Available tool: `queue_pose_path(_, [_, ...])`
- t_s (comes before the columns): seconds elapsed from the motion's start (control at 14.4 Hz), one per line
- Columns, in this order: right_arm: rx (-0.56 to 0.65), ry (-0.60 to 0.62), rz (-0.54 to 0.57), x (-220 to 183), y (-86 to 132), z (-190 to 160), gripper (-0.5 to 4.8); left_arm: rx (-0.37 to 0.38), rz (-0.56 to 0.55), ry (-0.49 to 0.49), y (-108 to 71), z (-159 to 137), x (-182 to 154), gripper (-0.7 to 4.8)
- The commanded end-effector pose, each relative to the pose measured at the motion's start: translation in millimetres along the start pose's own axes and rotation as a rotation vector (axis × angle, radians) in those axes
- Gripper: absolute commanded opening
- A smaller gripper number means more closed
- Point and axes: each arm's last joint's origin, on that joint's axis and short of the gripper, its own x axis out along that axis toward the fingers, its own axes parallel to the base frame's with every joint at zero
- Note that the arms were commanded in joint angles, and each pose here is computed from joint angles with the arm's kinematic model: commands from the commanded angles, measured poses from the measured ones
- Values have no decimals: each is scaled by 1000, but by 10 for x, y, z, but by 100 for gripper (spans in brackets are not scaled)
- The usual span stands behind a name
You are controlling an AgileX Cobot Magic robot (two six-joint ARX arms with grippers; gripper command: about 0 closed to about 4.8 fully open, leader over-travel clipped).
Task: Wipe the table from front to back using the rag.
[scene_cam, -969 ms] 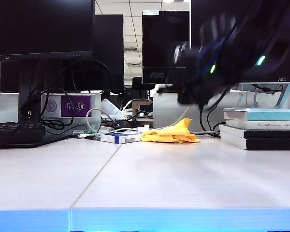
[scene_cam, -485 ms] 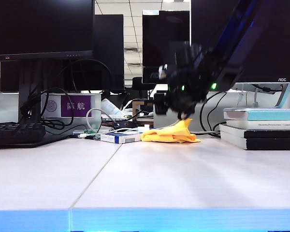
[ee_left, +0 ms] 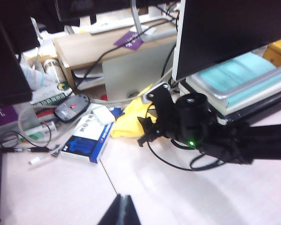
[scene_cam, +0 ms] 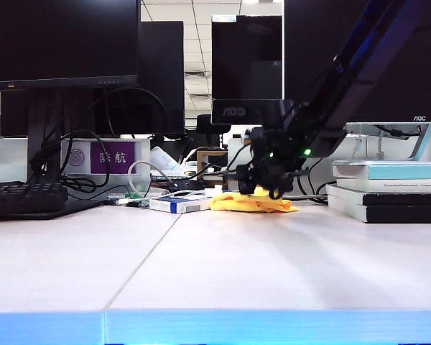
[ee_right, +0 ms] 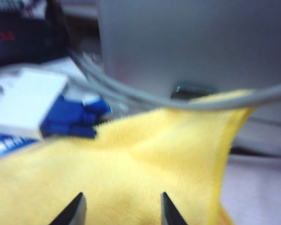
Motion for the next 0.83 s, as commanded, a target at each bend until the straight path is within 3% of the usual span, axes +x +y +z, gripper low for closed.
queue_pose_path(0.07, [-32, 62, 0, 142, 17, -77, 182, 3, -4, -35, -3, 40, -22, -5])
queue_pose_path(0.14, [-37, 92, 0, 174, 21, -123, 58, 3, -4, -33, -3, 39, -22, -5])
queue_pose_path(0.21, [-54, 91, -1, 175, 21, -124, -7, 3, -5, -30, -3, 36, -22, -5])
queue_pose_path(0.42, [-104, 51, -2, 250, 8, -17, -6, 3, -23, -31, -8, 36, -22, -5])
queue_pose_path(0.83, [-115, 135, 21, 394, -9, 24, -6, 2, -23, -25, -8, 31, -22, -5])
